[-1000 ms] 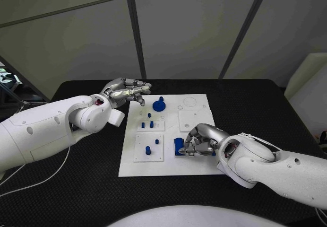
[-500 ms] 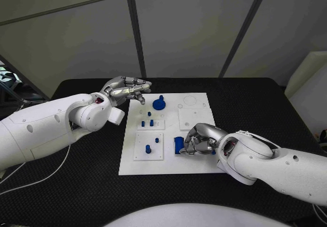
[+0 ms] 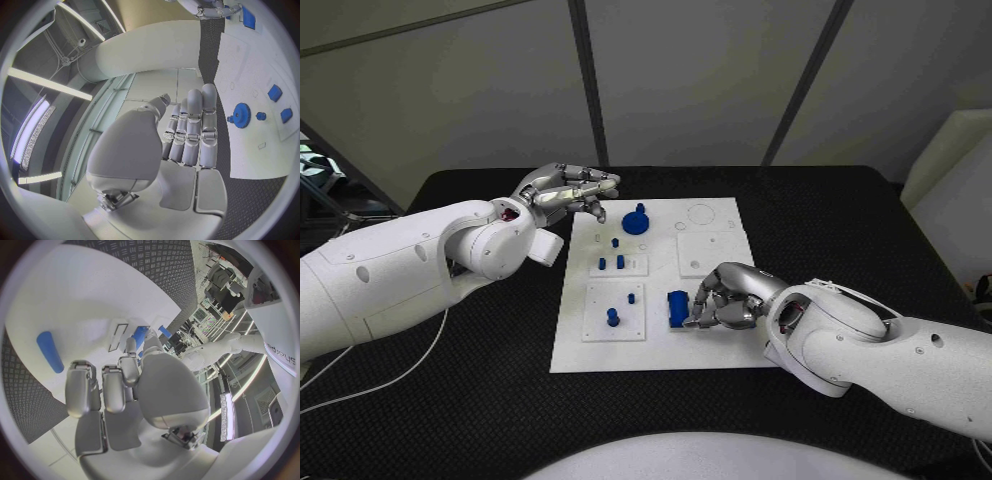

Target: Assemble the parts on the task board

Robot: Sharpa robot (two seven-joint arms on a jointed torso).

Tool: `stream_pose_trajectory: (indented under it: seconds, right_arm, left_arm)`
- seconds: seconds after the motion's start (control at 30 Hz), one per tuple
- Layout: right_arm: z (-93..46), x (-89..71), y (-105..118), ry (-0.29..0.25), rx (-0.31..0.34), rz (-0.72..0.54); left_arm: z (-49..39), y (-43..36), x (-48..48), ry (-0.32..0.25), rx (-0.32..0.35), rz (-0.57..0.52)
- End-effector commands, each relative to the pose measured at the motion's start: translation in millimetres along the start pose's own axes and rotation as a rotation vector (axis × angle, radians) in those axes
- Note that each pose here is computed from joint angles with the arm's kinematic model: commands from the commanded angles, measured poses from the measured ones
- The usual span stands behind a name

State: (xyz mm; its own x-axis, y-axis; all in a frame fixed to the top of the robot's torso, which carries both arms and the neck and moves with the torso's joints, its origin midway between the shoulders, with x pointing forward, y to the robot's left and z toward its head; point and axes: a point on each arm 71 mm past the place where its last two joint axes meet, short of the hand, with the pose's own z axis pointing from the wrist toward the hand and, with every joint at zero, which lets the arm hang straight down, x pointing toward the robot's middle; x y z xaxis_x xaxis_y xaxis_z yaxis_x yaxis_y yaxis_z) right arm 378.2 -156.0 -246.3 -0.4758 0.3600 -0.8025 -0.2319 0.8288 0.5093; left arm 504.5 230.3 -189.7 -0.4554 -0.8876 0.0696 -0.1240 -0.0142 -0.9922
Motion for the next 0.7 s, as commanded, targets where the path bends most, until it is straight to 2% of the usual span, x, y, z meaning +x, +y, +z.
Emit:
stream_pose_trajectory:
  seconds: [0.03, 0.17, 0.27, 0.47, 0.7]
  right_arm:
    - [-7.4, -5.9, 1.5, -0.044, -0.043, 0.027]
    - [-19.3, -11.4, -1.2, -0.054, -0.073, 0.068]
    - [-28.7, -17.2, -8.3, -0.069, -0.069, 0.081]
    - [-43.6, -30.4, -38.4, -0.093, 0.009, 0.039]
    - [-48.1, -38.2, -60.2, -0.123, 0.097, -0.063]
  left_arm:
    - [0.0, -0.7, 0.4, 0.01, 0.002, -0.005]
    - [-0.5, -0.4, -0.4, 0.008, 0.001, -0.004]
    - [-0.9, 0.0, -0.8, 0.007, 0.0, -0.004]
    - [-1.2, 0.5, -1.0, 0.005, -0.001, -0.004]
    - [-1.2, 0.4, 0.2, 0.008, -0.001, -0.004]
